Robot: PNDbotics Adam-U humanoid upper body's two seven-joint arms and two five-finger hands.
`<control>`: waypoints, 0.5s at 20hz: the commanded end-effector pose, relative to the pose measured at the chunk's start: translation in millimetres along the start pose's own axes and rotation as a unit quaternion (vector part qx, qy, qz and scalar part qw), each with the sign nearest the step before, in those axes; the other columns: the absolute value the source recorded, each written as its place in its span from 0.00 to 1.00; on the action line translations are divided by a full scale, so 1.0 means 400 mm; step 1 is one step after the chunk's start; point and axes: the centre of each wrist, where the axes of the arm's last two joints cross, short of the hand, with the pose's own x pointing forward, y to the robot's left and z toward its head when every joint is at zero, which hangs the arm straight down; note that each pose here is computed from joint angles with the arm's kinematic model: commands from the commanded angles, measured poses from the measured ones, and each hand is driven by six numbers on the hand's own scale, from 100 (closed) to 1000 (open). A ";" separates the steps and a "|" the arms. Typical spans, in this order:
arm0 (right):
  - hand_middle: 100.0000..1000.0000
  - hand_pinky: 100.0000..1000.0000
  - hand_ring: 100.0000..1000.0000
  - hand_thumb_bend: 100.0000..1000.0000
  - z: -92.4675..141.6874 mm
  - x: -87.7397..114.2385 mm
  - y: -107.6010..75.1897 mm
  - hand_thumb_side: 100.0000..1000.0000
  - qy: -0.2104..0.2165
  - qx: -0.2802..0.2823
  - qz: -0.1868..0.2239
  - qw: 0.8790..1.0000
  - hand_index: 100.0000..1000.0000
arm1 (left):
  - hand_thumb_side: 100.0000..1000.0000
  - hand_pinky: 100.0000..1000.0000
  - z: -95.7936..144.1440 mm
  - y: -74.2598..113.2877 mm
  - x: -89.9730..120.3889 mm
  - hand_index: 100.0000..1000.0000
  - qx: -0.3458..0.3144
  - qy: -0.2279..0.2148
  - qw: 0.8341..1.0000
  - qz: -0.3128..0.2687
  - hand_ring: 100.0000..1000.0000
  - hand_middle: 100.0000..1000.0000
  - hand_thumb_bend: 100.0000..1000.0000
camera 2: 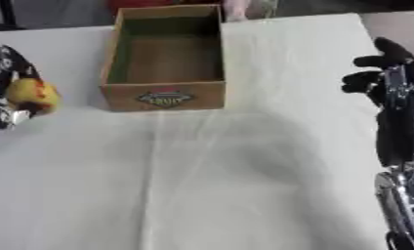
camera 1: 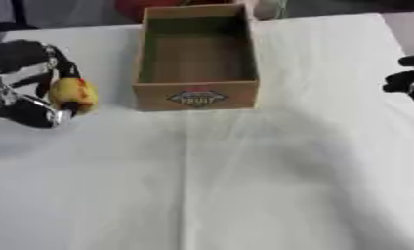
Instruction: Pick up objects on the table and place them in the box.
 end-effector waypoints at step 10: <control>0.59 0.52 0.53 0.00 -0.037 0.038 0.033 0.76 -0.037 0.046 -0.027 0.998 0.84 | 0.11 0.00 -0.113 0.144 0.050 0.51 0.271 0.043 0.960 -0.045 0.28 0.35 0.00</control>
